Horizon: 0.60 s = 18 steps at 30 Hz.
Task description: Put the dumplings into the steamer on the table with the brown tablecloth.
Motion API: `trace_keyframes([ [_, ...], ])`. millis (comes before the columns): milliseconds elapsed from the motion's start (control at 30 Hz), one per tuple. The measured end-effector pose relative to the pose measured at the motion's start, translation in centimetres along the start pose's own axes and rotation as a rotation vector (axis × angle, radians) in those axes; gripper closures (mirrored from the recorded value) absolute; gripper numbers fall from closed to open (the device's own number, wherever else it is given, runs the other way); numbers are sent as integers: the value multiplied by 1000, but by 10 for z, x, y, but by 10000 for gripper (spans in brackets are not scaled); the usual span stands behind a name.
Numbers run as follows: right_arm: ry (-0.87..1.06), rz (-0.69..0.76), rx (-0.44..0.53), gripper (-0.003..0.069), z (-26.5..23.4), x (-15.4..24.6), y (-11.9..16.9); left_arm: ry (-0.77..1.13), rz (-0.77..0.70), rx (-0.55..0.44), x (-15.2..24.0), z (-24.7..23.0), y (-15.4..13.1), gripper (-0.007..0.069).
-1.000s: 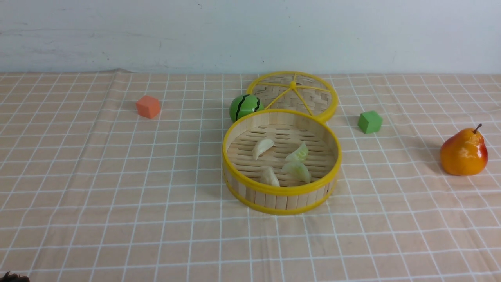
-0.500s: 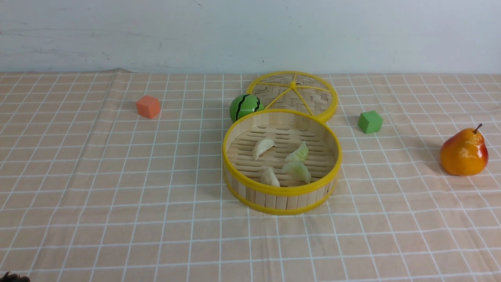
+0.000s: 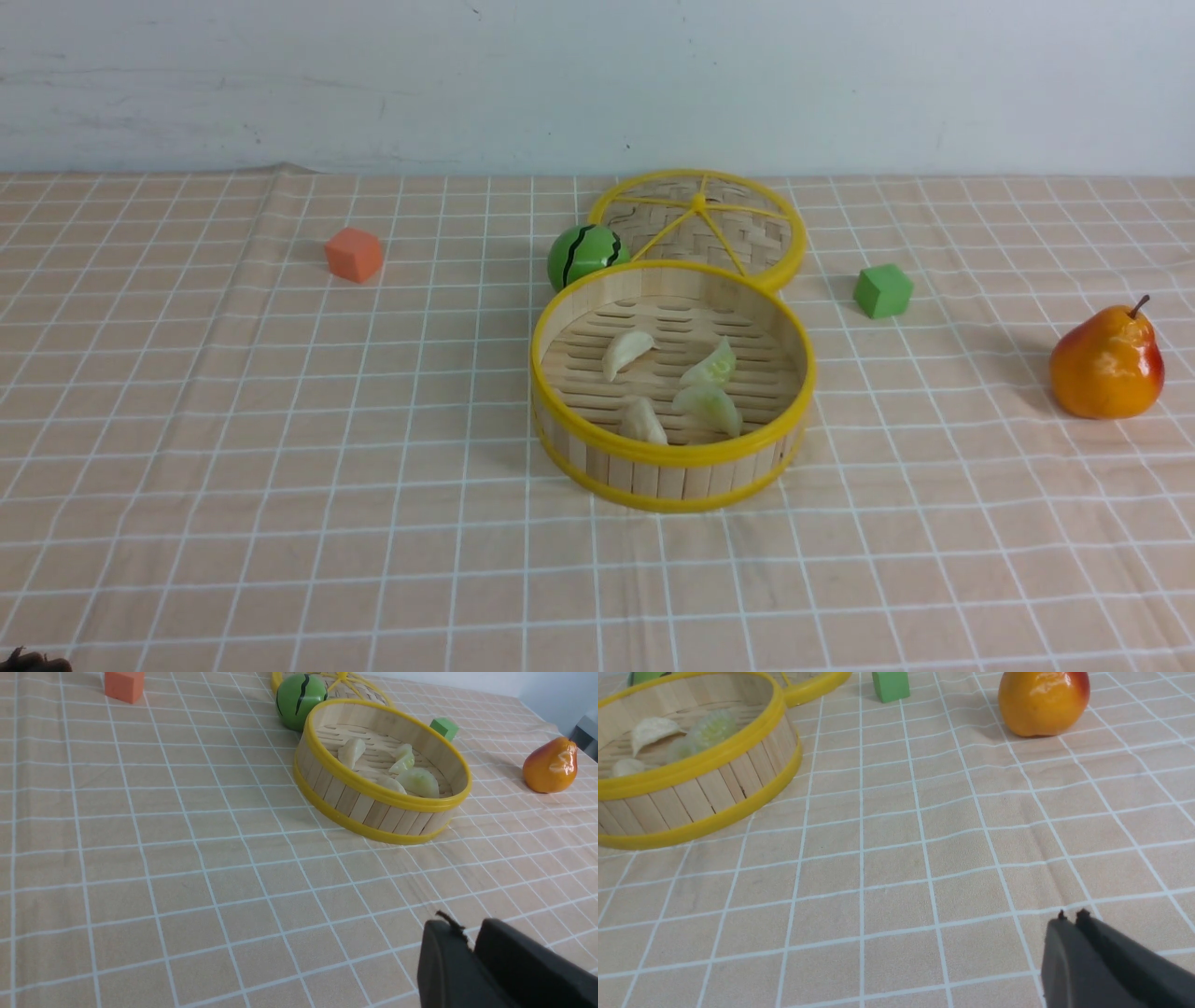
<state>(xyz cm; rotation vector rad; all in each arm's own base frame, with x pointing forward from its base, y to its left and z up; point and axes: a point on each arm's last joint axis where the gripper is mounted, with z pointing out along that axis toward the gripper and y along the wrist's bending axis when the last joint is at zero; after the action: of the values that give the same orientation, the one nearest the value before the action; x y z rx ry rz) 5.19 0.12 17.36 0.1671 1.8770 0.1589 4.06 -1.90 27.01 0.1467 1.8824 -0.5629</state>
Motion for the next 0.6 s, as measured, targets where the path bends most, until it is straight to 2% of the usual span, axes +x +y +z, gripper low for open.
trace_keyframes([
  [433,0,1,0,628,0,0,0,2,-2,0,1,0,0,533],
  [500,0,1,0,625,0,0,0,-3,1,-11,2,2,1,533],
  [600,0,1,0,618,0,0,0,-120,-14,-91,7,9,9,587],
])
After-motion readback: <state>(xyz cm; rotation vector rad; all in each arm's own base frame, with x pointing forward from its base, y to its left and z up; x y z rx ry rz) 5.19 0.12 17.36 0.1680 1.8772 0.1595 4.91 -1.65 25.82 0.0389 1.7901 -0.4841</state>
